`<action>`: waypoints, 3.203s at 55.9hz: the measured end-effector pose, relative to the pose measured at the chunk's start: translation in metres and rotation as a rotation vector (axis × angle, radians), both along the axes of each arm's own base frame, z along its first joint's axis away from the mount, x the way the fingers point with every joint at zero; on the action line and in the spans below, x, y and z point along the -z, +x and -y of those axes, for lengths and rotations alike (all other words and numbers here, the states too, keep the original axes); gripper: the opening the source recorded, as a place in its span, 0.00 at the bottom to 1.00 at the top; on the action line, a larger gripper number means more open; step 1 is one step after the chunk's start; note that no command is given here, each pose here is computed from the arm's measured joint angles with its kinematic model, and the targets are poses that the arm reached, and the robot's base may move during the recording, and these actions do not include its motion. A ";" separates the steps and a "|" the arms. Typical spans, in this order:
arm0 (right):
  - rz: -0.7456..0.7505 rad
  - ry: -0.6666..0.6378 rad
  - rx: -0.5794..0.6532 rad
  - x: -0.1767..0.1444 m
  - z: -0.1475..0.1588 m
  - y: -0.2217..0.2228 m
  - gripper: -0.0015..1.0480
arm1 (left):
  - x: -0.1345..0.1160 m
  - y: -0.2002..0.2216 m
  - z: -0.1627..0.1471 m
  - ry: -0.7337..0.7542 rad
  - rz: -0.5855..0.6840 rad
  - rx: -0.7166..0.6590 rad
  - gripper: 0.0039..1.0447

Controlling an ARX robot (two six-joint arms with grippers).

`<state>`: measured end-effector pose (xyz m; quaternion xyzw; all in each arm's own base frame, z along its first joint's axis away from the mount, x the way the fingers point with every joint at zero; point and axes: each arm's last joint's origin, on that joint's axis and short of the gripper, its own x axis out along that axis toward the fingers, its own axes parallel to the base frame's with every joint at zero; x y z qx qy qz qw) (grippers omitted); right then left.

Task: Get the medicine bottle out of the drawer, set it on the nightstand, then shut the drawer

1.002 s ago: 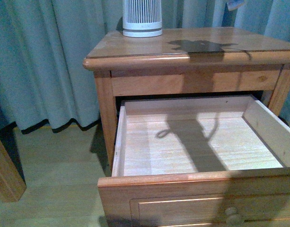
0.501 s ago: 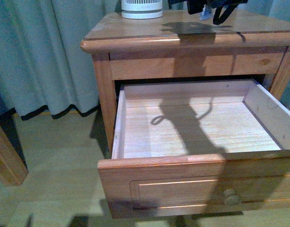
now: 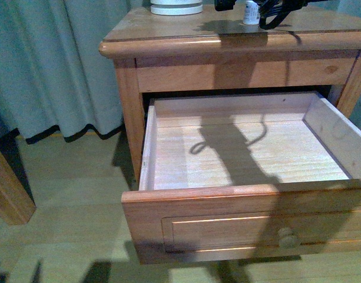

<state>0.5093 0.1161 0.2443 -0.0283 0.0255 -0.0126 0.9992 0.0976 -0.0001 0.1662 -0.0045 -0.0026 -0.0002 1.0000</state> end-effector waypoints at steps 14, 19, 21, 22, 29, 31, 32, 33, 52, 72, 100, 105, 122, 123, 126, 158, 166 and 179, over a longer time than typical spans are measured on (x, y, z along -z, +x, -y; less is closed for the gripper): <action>0.107 0.040 -0.040 -0.046 0.007 -0.061 0.93 | 0.000 0.000 0.000 0.000 0.000 0.000 0.94; 0.122 0.053 -0.080 -0.066 0.010 -0.102 0.93 | 0.000 0.000 0.000 0.000 0.000 0.000 0.94; 0.118 0.058 -0.093 -0.070 0.012 -0.117 0.93 | 0.000 0.000 0.000 0.000 0.000 0.000 0.94; 0.115 0.063 -0.104 -0.071 0.013 -0.126 0.93 | 0.000 0.000 0.000 0.000 0.000 0.000 0.94; 0.059 0.085 -0.136 -0.058 0.022 -0.186 0.93 | 0.000 0.000 0.000 0.000 0.000 0.000 0.94; 0.029 0.088 -0.136 -0.051 0.024 -0.200 0.93 | 0.000 0.000 0.000 0.000 0.000 0.000 0.94; 0.008 0.088 -0.136 -0.045 0.026 -0.209 0.93 | 0.000 0.000 0.000 0.000 0.000 0.000 0.94; -0.016 0.086 -0.132 -0.039 0.028 -0.217 0.93 | 0.000 0.000 0.000 0.000 0.000 0.000 0.94; -0.369 0.084 -0.111 0.072 0.043 -0.334 0.64 | 0.000 0.000 0.000 0.000 0.000 0.000 0.94; -0.501 0.067 -0.048 0.153 0.045 -0.326 0.07 | 0.000 0.000 0.000 0.000 0.000 0.000 0.94; -0.422 -0.125 -0.033 0.206 0.050 -0.210 0.03 | 0.000 0.000 0.000 0.000 0.000 0.000 0.94; -0.398 -0.155 -0.043 0.208 0.050 -0.190 0.03 | 0.000 0.000 0.000 0.001 0.000 0.000 0.94; -0.372 -0.211 -0.064 0.202 0.054 -0.123 0.03 | 0.000 0.000 0.000 0.001 0.000 0.000 0.94; -0.372 -0.210 -0.065 0.200 0.054 -0.119 0.03 | 0.000 0.000 0.000 0.001 0.000 0.000 0.94; -0.373 -0.207 -0.062 0.198 0.055 -0.110 0.03 | 0.000 0.000 0.000 0.000 0.000 0.000 0.94; -0.406 -0.115 -0.027 0.179 0.071 -0.070 0.03 | 0.000 0.000 0.000 0.000 0.000 0.000 0.94; -0.390 -0.106 -0.002 0.180 0.084 -0.072 0.03 | 0.000 0.000 0.000 0.001 0.000 0.000 0.94; -0.355 -0.108 0.017 0.178 0.105 -0.071 0.03 | 0.000 0.000 0.000 0.000 0.000 0.000 0.94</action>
